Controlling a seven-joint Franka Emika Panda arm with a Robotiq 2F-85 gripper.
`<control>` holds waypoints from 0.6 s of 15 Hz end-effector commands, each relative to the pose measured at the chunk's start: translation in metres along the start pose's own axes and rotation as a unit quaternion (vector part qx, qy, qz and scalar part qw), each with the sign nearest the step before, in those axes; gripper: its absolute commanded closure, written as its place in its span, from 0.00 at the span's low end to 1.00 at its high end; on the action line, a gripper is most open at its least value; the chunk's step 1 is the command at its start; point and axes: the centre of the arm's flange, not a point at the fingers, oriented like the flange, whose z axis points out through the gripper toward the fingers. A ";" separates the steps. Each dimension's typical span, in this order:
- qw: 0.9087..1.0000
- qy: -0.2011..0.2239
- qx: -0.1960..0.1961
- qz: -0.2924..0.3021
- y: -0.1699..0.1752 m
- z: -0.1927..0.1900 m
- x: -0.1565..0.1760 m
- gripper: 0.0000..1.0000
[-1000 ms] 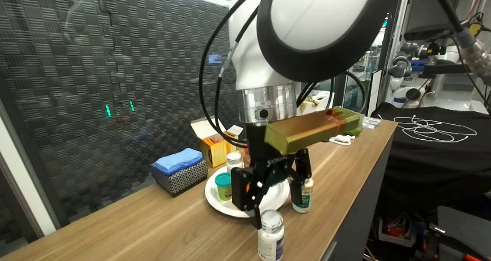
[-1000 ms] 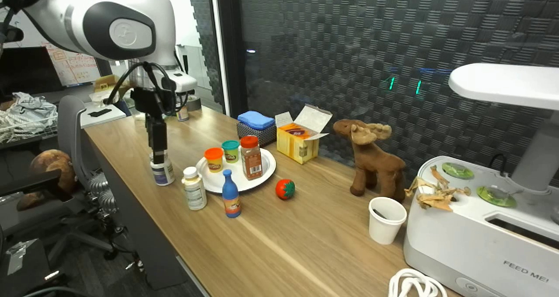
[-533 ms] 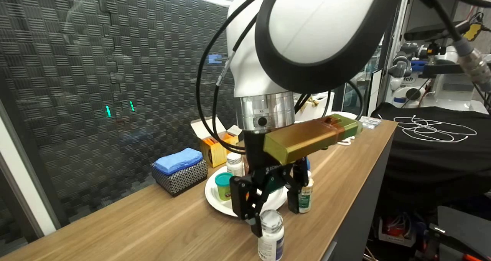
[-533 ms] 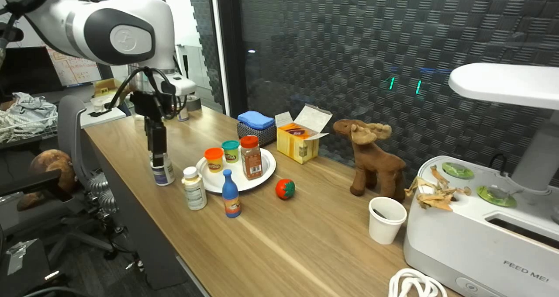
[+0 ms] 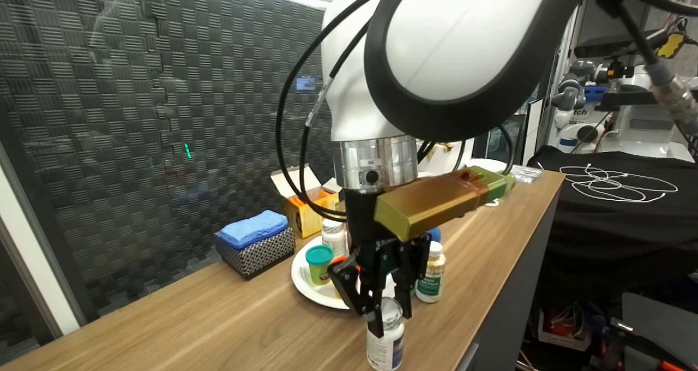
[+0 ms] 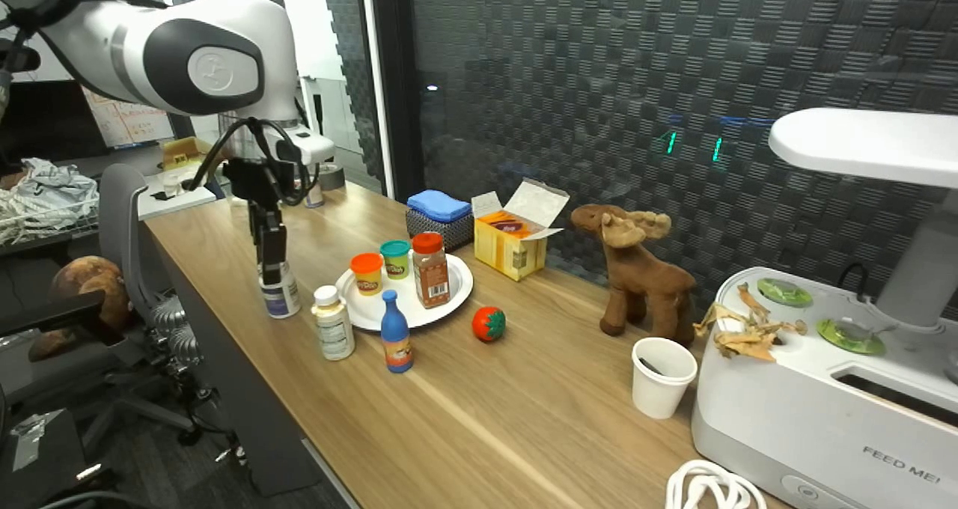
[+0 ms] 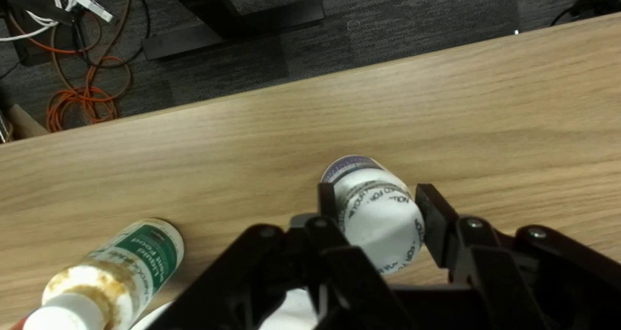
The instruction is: Put the bottles and red plushy on the table onto the plate
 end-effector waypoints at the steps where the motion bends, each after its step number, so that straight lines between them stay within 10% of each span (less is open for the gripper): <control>1: 1.000 0.013 0.004 -0.013 -0.003 -0.004 -0.005 0.81; 9: 0.995 0.103 -0.006 0.003 0.011 -0.082 0.011 0.81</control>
